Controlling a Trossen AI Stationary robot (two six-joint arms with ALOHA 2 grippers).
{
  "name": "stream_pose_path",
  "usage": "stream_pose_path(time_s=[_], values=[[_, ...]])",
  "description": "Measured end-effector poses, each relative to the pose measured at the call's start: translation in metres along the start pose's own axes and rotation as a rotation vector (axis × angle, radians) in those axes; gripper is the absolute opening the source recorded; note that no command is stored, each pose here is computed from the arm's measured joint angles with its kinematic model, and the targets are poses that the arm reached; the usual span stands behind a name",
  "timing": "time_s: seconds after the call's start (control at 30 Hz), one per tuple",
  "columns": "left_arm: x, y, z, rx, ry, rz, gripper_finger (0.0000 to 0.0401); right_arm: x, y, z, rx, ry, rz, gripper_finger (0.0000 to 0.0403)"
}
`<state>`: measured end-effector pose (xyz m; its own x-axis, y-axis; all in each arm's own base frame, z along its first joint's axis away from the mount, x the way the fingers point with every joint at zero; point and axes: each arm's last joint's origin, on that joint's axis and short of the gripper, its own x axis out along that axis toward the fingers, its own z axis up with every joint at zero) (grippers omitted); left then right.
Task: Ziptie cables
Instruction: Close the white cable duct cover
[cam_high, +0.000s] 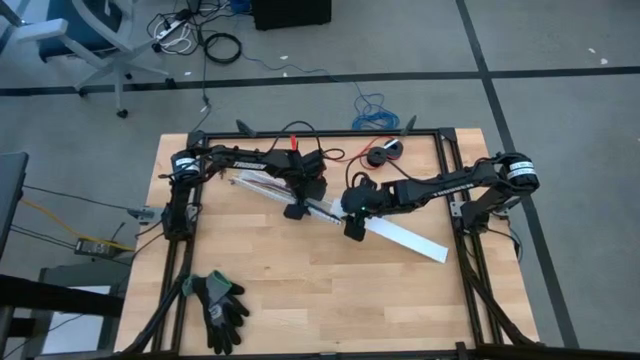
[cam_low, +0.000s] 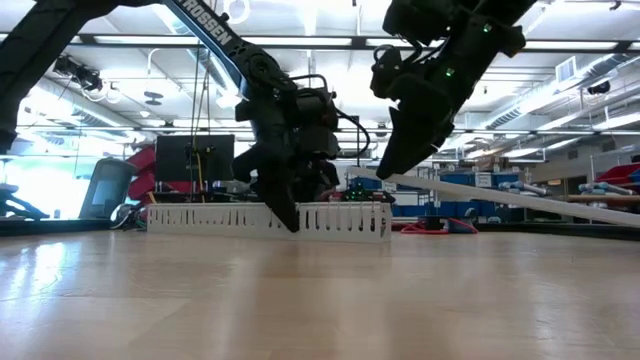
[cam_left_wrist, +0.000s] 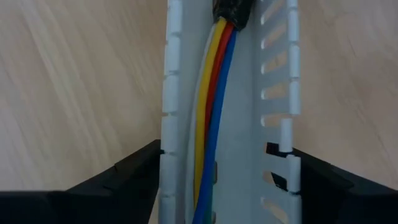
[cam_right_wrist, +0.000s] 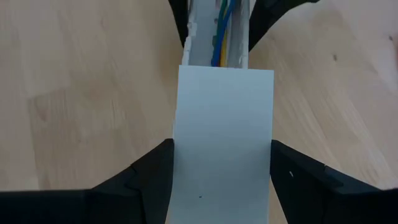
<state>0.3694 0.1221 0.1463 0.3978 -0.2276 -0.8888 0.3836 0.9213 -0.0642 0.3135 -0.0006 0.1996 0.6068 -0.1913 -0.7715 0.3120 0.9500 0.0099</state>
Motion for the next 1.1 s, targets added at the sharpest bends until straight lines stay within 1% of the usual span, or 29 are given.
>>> stream_pose_path(time_s=[0.27, 0.4, 0.57, 0.8, 1.03, 1.1], values=[[0.001, 0.0, 0.001, -0.027, -0.003, 0.0, 0.0294, 0.0, 0.0, 0.0, 0.0, -0.001, -0.01, 0.0231], [0.001, 0.001, 0.005, -0.039, -0.037, 0.02, 0.0294, 0.0, 0.0, 0.0, 0.0, -0.001, -0.01, 0.023], [0.003, -0.002, 0.012, -0.017, -0.067, 0.035, 0.0294, 0.0, 0.0, -0.001, 0.003, 0.003, -0.01, 0.0231], [0.005, -0.004, 0.023, 0.031, -0.128, 0.067, 0.0294, 0.0, -0.001, -0.006, 0.015, 0.057, -0.027, 0.023], [0.007, -0.011, 0.034, 0.079, -0.21, 0.035, 0.0294, 0.0, -0.001, -0.006, 0.021, 0.056, -0.027, 0.0231], [0.009, -0.013, 0.038, 0.099, -0.235, 0.044, 0.0294, 0.0, -0.001, -0.006, 0.021, 0.056, -0.028, 0.0231]])
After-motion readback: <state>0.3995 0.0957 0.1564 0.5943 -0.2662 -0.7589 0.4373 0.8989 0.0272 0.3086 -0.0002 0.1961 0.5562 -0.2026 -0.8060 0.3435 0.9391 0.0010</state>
